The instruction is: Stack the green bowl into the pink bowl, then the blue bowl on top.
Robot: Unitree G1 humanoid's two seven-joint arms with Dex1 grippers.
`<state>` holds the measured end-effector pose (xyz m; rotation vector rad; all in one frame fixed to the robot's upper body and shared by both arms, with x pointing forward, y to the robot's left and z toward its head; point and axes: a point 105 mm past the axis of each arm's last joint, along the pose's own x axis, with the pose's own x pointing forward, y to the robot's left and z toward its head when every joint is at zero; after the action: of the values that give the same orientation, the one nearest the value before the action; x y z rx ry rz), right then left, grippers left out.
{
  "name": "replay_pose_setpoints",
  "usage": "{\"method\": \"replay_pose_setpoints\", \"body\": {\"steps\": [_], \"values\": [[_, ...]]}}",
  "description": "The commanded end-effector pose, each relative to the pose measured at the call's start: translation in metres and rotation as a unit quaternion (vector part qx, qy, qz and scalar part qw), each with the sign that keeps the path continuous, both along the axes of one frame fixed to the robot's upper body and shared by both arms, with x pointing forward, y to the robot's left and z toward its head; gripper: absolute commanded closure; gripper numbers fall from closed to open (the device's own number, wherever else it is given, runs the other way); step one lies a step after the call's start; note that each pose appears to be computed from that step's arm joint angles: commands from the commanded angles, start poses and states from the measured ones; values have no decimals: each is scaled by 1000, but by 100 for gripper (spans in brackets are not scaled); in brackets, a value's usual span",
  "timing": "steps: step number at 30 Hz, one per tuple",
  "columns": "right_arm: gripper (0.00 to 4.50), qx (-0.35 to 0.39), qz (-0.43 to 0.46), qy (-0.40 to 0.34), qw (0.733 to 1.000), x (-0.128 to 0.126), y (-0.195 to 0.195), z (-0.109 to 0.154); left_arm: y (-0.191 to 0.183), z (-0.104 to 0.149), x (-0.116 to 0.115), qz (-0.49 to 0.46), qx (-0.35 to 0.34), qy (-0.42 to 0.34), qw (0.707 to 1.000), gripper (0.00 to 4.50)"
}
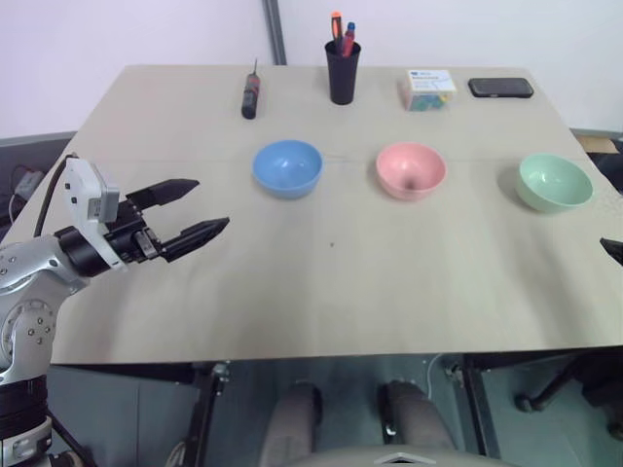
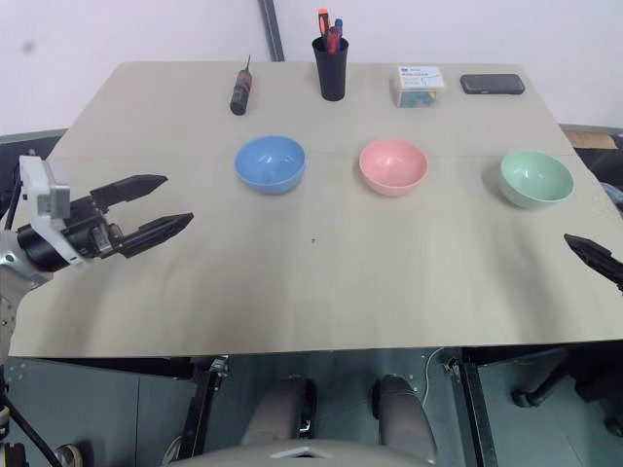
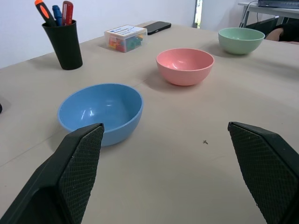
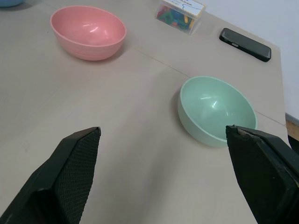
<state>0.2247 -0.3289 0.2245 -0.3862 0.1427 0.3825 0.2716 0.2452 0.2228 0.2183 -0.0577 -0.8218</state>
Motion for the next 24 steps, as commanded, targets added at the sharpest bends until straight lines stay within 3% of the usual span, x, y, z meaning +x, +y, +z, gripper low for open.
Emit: {"method": "replay_pose_setpoints", "body": {"steps": [1,11,16,19,24], "values": [[0,-13,4,-23,1000,2,1,12,-6,9,-2,-12,-1,-14,1000,1],[0,-9,24,-49,998,30,21,2,-36,4,-2,-55,-27,-19,998,1],[0,-6,65,-55,996,50,51,-1,-53,5,-2,-75,-35,-30,996,1],[0,-72,75,-53,993,81,83,-12,-69,-2,-4,-100,-27,-31,994,1],[0,-81,128,-53,987,124,133,-20,-81,-9,-5,-110,-34,-32,993,1]]}}
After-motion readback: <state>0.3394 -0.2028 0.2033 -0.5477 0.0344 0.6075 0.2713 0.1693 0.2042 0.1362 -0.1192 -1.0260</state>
